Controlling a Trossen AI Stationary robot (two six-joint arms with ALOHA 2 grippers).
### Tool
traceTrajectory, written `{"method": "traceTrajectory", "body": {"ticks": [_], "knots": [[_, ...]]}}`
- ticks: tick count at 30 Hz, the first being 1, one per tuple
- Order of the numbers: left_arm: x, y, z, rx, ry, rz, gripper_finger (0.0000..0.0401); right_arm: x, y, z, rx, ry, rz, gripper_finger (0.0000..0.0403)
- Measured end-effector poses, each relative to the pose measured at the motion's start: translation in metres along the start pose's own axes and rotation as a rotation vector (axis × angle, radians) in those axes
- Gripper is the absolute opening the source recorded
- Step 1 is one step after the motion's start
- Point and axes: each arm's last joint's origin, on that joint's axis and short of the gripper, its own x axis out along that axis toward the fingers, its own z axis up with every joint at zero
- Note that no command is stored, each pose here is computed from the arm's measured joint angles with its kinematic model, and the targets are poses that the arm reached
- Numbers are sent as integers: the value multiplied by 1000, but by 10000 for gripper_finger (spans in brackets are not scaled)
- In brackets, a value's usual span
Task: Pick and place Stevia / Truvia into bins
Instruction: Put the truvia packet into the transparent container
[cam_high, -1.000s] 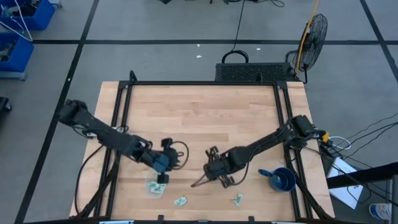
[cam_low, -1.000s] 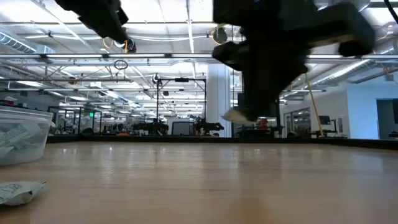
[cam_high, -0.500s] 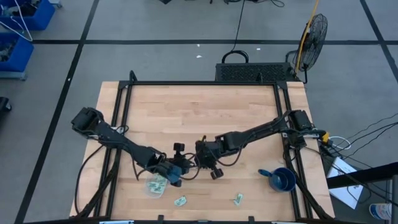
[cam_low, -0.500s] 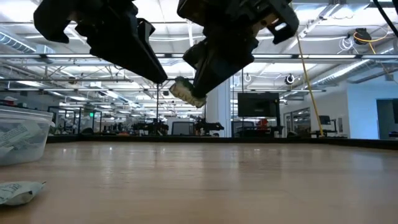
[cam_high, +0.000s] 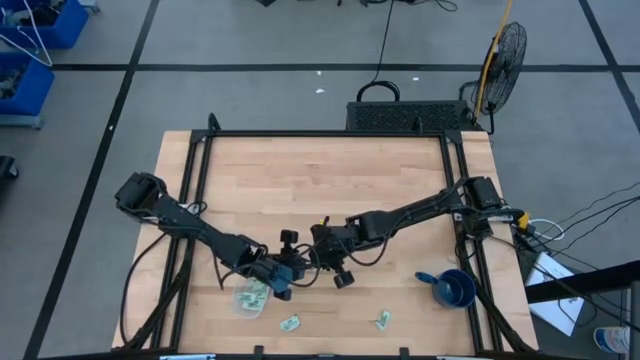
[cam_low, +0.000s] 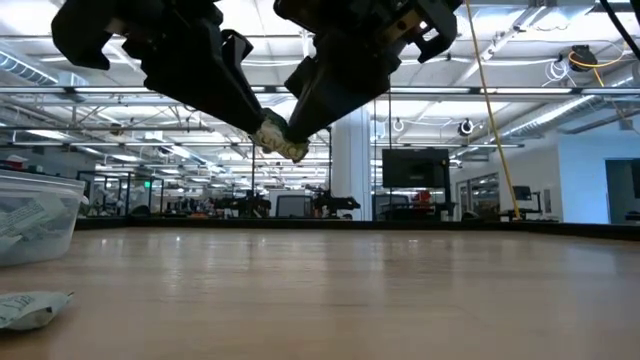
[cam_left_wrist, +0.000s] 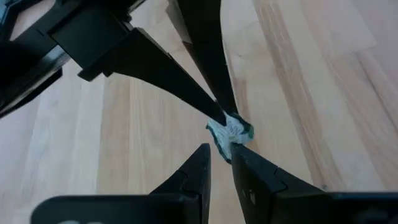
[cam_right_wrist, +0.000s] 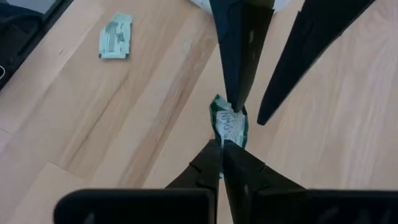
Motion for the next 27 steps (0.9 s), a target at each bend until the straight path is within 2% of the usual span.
{"method": "traceTrajectory", "body": {"ticks": [10, 16, 27], "knots": [[-5, 0, 1, -3, -9, -10, 72, 0, 2, -7, 26, 78, 14, 8], [3, 0, 0, -24, -3, -17, 72, 0, 1, 0, 24, 1, 0, 8], [2, -2, 0, 0, -1, -2, 72, 0, 1, -1, 33, 13, 4, 8]]}}
